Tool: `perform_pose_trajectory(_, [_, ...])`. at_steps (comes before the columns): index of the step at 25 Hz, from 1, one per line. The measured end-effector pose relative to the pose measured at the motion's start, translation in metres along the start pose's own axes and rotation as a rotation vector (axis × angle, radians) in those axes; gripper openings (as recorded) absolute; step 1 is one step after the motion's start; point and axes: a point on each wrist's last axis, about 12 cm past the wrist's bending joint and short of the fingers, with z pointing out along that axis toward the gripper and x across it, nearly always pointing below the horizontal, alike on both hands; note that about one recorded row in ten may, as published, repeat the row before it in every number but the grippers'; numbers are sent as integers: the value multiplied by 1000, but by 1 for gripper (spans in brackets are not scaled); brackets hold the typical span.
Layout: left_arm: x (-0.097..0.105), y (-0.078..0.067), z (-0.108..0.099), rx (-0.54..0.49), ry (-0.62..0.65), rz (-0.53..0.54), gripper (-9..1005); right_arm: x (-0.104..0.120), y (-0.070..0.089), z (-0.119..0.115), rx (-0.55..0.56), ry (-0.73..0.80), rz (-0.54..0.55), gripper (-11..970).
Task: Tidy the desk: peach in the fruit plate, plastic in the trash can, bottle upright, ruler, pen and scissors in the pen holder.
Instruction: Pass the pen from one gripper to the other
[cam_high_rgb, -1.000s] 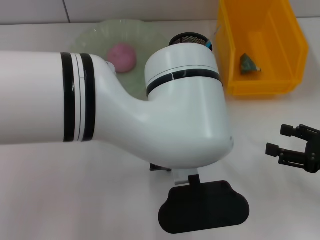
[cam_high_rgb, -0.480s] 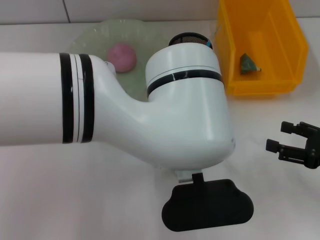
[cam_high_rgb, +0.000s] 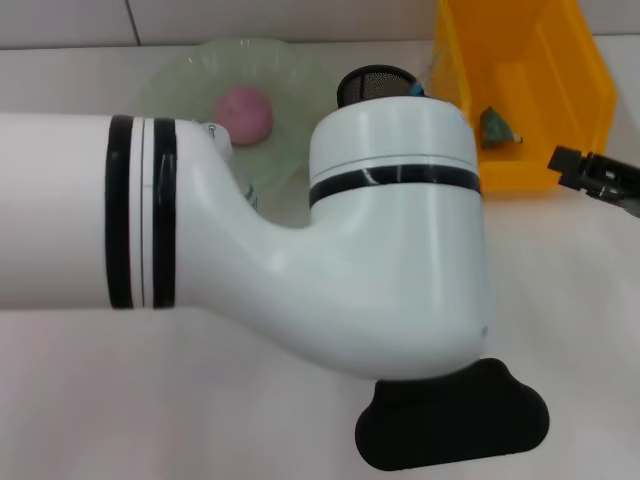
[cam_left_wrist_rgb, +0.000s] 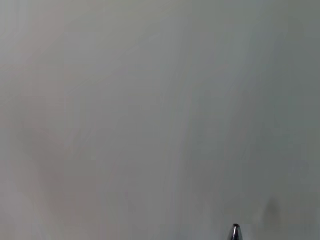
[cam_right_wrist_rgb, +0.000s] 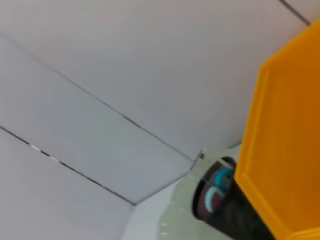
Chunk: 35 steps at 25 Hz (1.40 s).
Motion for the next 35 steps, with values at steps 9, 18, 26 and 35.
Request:
perform_pose_trajectory(9, [-8,4,-14,-42,58,15,132,-23,4,12,-25,75,187,832])
perform_pose_trajectory(18, [-14,3,-17,-70,83,29,132,-26,10,52,32,262,240,832])
perform_pose_trajectory(26, [-18,3,-23,-97,95,33,132,-17,9,77,75,307,243,831])
perform_pose_trajectory(35, [-21,1,-23,-112,112,41,131,-7,14,105,78,311,217,831])
